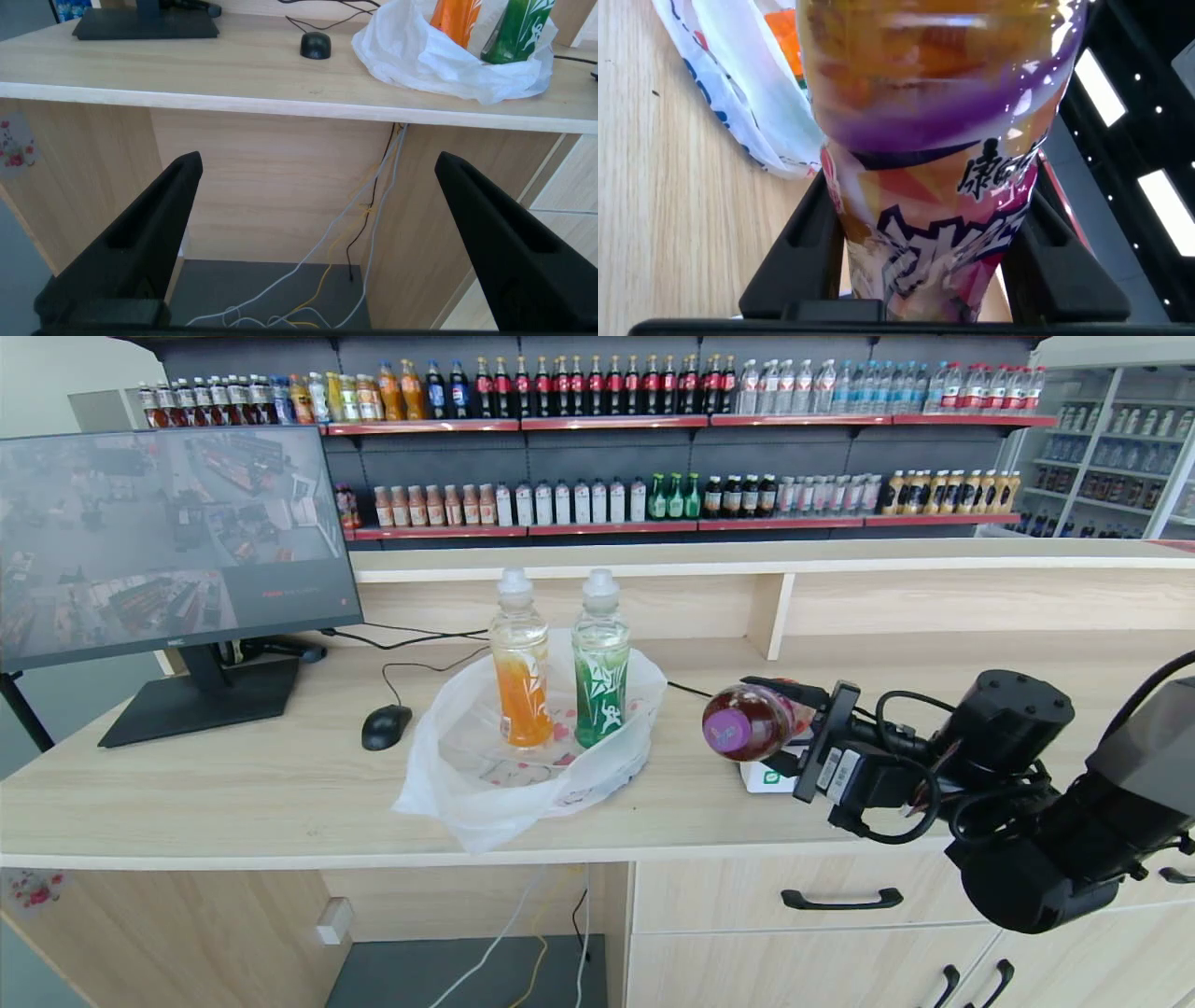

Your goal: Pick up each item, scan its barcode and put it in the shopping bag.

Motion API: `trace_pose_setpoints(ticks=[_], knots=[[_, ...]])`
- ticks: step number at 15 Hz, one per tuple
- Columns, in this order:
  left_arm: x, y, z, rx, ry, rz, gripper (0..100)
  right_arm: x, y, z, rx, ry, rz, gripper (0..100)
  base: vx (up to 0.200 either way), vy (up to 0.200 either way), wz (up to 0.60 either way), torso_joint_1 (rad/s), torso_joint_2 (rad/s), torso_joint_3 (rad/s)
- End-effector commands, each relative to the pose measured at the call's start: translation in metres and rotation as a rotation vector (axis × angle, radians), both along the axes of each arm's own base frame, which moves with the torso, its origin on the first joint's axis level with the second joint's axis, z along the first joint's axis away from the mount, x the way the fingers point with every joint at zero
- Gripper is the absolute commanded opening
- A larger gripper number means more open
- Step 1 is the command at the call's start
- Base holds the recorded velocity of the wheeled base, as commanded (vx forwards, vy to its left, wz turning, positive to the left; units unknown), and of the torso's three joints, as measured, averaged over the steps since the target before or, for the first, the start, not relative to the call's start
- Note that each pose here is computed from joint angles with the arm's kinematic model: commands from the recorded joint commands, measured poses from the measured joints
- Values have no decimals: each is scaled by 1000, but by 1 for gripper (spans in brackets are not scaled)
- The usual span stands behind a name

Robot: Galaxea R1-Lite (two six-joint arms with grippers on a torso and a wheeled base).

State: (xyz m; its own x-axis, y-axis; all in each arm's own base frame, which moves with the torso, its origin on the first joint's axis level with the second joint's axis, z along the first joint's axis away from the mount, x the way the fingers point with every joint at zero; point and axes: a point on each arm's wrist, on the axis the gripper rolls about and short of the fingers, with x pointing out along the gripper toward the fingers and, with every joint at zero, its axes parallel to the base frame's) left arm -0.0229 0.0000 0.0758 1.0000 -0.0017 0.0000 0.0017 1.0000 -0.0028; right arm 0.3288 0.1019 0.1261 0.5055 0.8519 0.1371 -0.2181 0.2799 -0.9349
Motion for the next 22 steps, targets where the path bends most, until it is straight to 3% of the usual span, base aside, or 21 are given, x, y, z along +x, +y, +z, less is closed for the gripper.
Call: trace_pose_setpoints(ticks=[1, 6, 12, 14, 18, 22], knots=[[0, 0, 0, 0, 0, 0, 100, -14, 9, 29, 45, -50, 44, 0, 0, 0, 0, 0, 0, 0], [0, 0, 0, 0, 0, 0, 100, -47, 4, 63, 124, -39, 79, 0, 0, 0, 0, 0, 0, 0], [0, 0, 0, 1, 0, 0, 100, -69, -5, 79, 297, 163, 76, 0, 0, 0, 0, 0, 0, 0], [0, 0, 0, 1, 0, 0, 100, -78, -9, 84, 406, 253, 33, 0, 0, 0, 0, 0, 0, 0], [0, 0, 0, 1, 0, 0, 100, -99, -17, 81, 718, 481, -127, 0, 0, 0, 0, 0, 0, 0], [0, 0, 0, 1, 0, 0, 100, -114, -16, 52, 841, 613, -322, 0, 0, 0, 0, 0, 0, 0]])
